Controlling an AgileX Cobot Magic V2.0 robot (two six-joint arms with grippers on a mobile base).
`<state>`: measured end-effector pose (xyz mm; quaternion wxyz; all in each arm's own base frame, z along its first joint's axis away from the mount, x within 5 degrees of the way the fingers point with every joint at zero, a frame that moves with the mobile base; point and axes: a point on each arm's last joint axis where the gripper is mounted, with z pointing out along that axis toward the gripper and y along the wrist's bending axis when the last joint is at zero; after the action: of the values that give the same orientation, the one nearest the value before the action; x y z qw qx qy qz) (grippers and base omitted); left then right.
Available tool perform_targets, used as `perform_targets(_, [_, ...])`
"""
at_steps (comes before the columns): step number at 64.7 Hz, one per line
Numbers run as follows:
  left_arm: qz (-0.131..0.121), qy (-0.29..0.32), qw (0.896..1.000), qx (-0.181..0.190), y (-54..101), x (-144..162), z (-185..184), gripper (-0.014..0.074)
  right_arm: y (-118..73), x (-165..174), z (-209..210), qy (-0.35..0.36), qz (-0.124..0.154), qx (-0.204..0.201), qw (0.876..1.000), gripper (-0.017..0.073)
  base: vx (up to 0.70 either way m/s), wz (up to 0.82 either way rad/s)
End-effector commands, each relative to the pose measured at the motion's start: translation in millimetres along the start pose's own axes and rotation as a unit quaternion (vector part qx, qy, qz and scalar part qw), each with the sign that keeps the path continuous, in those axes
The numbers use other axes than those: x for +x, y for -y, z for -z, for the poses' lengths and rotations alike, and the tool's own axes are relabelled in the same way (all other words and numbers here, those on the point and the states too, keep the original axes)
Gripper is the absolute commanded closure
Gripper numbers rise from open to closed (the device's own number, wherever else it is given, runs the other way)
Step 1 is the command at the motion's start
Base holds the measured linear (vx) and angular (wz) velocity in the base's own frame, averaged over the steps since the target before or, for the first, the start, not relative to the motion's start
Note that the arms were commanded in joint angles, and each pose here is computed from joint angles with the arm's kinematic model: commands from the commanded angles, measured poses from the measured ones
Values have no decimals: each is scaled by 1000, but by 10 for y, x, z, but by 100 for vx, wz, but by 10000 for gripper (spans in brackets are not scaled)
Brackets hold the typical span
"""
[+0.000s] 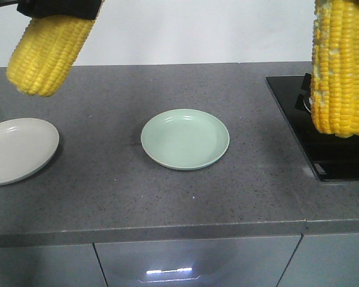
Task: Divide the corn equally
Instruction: 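Drive the base toward the cream and pale green plates, then center the base in front of the two empty plates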
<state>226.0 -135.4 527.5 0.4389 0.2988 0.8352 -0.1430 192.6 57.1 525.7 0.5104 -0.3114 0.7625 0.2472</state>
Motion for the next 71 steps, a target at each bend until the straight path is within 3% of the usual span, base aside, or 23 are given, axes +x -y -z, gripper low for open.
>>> perform_targets(1, [3, 44, 999, 0, 27, -63, 201, 601, -82, -108, 93, 41, 9, 0, 999, 564, 14, -4])
perform_targets(71, [3, 44, 999, 0, 27, -63, 201, 601, -82, -108, 93, 41, 9, 0, 999, 564, 9, 7])
